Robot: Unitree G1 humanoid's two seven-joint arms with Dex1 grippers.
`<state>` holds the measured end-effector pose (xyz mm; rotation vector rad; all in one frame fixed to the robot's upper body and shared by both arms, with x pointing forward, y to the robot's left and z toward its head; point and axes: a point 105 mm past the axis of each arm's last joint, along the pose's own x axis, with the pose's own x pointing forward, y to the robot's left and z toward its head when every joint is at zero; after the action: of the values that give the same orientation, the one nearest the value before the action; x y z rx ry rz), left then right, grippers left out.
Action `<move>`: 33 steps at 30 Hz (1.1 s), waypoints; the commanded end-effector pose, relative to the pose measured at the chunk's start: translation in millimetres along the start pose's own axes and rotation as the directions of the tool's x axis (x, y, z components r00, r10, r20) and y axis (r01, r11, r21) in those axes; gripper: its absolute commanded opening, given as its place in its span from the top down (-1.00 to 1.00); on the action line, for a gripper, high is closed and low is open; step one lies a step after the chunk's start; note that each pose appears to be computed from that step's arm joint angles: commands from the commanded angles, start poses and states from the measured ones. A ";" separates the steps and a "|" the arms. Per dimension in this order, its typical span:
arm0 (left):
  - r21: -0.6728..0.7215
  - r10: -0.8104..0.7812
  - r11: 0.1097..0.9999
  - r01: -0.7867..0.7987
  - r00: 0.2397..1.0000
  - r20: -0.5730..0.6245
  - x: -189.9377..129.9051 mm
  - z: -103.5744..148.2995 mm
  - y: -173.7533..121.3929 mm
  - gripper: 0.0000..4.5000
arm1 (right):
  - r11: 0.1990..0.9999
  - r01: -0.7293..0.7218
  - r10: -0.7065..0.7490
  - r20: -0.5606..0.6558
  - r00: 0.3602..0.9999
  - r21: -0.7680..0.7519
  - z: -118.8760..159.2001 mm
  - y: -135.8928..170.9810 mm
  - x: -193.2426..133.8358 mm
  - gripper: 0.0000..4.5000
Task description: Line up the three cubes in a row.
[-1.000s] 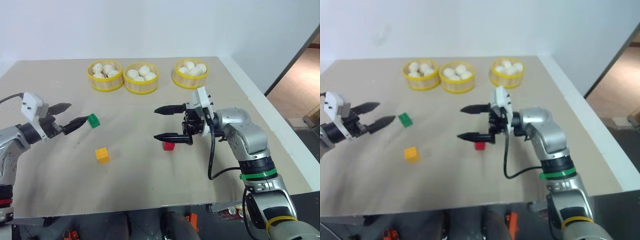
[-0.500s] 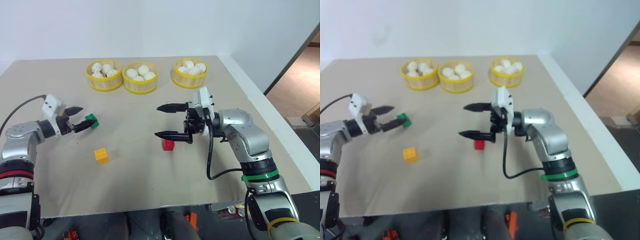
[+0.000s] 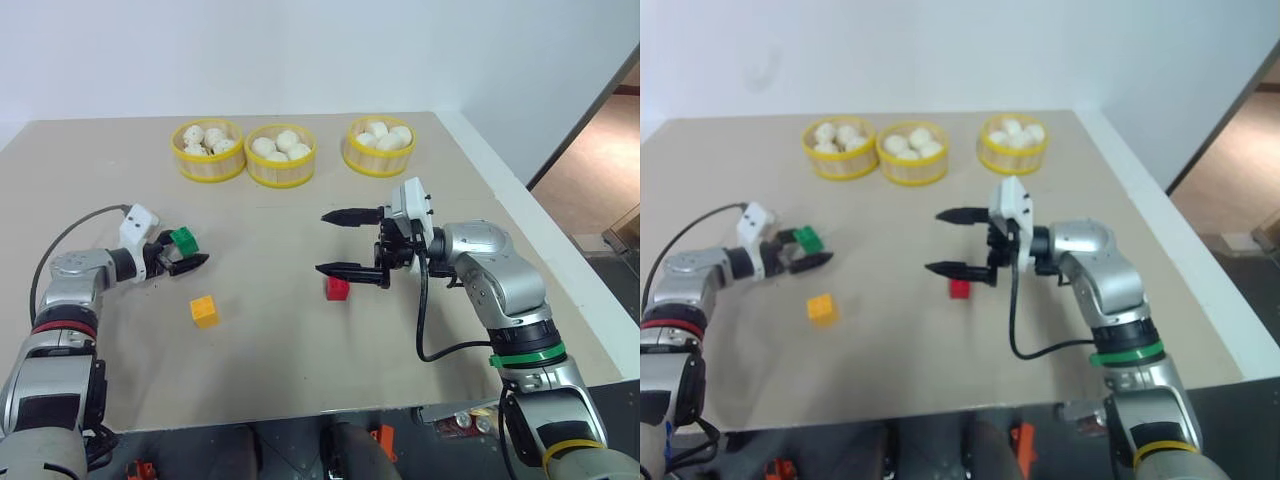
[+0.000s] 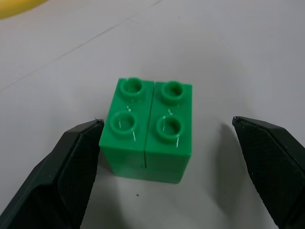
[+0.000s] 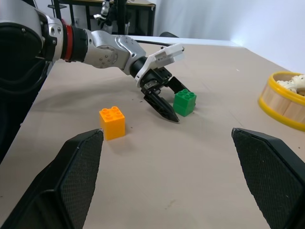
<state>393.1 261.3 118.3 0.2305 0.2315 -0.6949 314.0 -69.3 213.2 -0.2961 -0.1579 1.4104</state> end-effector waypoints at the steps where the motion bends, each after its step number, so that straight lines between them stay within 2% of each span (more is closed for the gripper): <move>1: 0.020 0.014 1.000 -0.014 1.000 0.010 2.7 9.7 4.3 -1.00 | 0.998 0.004 -0.003 0.018 1.000 -0.066 13.8 1.2 -3.0 -0.99; 11: 0.013 0.033 0.999 -0.033 0.999 0.005 2.4 7.7 7.2 0.41 | 0.997 0.005 -0.005 -0.001 1.000 -0.073 13.3 0.4 -6.7 -1.00; 17: 0.031 -0.015 0.999 0.015 1.000 0.009 -0.3 10.9 3.2 0.40 | 0.999 -0.014 0.015 0.022 1.000 -0.049 17.7 2.3 -5.2 -1.00; 24: 0.195 -0.259 0.952 0.237 0.961 0.097 -11.1 72.0 -27.9 0.40 | 0.999 -0.017 0.018 0.021 1.000 -0.029 24.0 7.5 -13.8 -1.00; 28: 0.263 -0.401 0.890 0.373 0.914 0.058 -23.3 95.5 -71.2 0.40 | 1.000 -0.012 0.012 0.014 1.000 -0.027 24.2 10.5 -17.5 -1.00; 30: 0.276 -0.431 0.872 0.403 0.901 0.047 -24.5 99.7 -88.0 0.40 | 1.000 -0.008 0.008 0.014 1.000 -0.027 23.6 11.1 -18.1 -1.00; 33: 0.302 -0.490 0.836 0.458 0.871 0.035 -13.7 98.0 -129.7 0.40 | 1.000 0.000 0.001 0.017 1.000 -0.029 22.4 11.6 -17.2 -1.00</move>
<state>321.0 163.7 195.0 0.3945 0.1063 -1.2064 299.6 -82.5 220.7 -0.2929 -0.1317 1.4131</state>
